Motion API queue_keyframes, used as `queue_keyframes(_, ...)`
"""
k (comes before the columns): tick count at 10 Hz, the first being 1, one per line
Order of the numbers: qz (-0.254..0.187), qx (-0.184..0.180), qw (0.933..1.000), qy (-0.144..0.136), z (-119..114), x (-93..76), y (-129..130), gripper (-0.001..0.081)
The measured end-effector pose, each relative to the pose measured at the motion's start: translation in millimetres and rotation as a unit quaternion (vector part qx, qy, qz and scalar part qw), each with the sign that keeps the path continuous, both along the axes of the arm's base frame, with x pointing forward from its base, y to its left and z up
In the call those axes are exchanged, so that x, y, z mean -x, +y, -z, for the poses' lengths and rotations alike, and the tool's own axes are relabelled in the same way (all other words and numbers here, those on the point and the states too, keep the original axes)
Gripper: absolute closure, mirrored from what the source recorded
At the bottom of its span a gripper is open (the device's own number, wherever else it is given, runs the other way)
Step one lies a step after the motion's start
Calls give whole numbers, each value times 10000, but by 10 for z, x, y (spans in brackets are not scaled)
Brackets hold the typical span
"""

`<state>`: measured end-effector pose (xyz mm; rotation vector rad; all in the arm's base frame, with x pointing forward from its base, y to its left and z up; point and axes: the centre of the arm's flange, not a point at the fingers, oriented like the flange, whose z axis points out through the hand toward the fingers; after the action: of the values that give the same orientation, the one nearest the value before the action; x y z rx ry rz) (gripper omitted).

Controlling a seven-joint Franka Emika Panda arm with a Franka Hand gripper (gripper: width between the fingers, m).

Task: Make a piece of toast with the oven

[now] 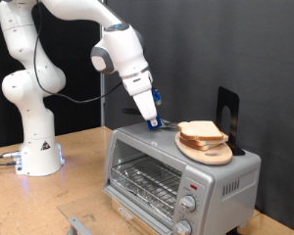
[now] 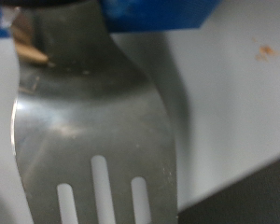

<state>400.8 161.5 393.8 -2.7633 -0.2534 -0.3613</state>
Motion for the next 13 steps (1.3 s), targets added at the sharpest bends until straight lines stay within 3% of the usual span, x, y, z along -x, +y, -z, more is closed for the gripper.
queue_keyframes(2, -39, -138, 9999, 58, -204, 39, -48, 372)
queue_keyframes(4, -407, -89, 9953, 874, -370, 99, -134, 372)
queue_keyframes(6, -66, -226, 9988, 426, -338, 55, -133, 372)
queue_keyframes(8, 533, -659, 9964, 9, -346, 58, -243, 372)
queue_keyframes(13, 1549, -1062, 9819, -236, -360, 230, -939, 373)
